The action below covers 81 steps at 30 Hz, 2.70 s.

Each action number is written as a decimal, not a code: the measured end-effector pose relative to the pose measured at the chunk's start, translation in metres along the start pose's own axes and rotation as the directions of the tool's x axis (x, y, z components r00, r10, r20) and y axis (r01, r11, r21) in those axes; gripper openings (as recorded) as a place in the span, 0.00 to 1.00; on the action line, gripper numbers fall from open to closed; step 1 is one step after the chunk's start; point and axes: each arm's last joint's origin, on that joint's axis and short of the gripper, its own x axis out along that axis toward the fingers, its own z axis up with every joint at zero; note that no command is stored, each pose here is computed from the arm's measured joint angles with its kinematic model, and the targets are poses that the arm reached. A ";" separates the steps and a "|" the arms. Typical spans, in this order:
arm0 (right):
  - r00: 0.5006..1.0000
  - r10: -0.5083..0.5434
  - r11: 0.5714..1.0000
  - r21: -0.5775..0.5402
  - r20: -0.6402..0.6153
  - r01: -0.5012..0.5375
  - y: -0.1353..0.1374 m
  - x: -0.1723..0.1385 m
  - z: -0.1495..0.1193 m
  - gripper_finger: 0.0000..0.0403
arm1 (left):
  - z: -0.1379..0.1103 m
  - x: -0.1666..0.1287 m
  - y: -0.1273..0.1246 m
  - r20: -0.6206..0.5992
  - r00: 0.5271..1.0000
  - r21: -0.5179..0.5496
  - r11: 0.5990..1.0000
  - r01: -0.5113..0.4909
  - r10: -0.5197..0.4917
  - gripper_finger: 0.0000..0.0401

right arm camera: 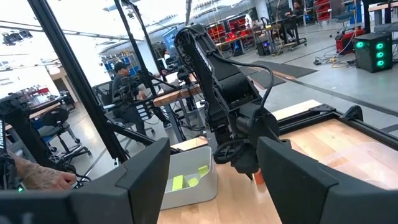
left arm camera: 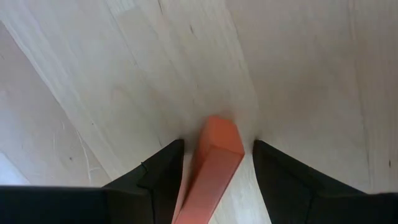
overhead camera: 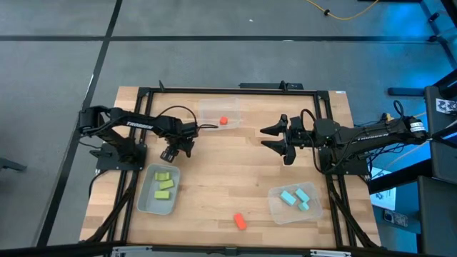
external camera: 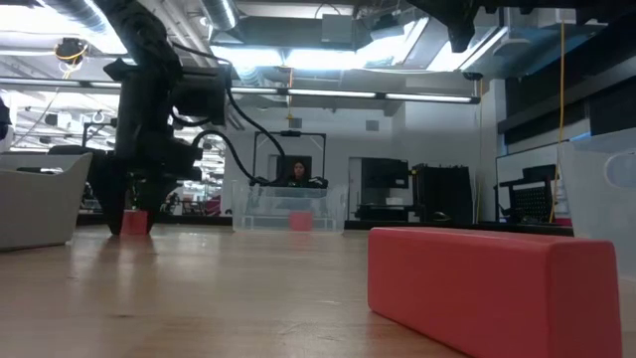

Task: Sort & place blocks by color
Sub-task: Put the top left orange half pillar block into the top transparent bin

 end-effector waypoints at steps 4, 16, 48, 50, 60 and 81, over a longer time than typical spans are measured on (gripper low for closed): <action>1.000 0.000 1.000 0.000 0.000 0.000 0.000 0.000 0.000 0.61 | 0.000 0.000 0.000 0.003 1.000 0.001 1.000 0.004 -0.004 0.44; 1.000 0.000 1.000 0.000 0.000 0.000 0.000 0.000 0.000 0.61 | 0.005 -0.006 0.004 0.008 1.000 0.022 1.000 -0.017 0.017 0.13; 1.000 0.002 1.000 -0.007 -0.002 -0.002 0.000 0.000 0.000 0.61 | 0.049 -0.186 -0.008 0.882 0.021 -0.464 0.857 0.224 0.471 0.12; 1.000 0.002 1.000 -0.007 -0.002 -0.002 0.000 0.000 0.000 0.61 | 0.054 -0.184 -0.017 0.882 -0.024 -0.451 0.858 0.244 0.471 0.12; 1.000 0.002 0.999 -0.033 -0.003 -0.002 0.000 0.000 0.000 0.61 | 0.076 -0.166 -0.045 0.863 -0.033 -0.480 0.839 0.255 0.504 0.12; 1.000 0.002 1.000 -0.027 -0.003 -0.002 0.000 0.000 0.000 0.61 | 0.079 -0.177 -0.043 0.852 -0.058 -0.487 0.827 0.281 0.521 0.12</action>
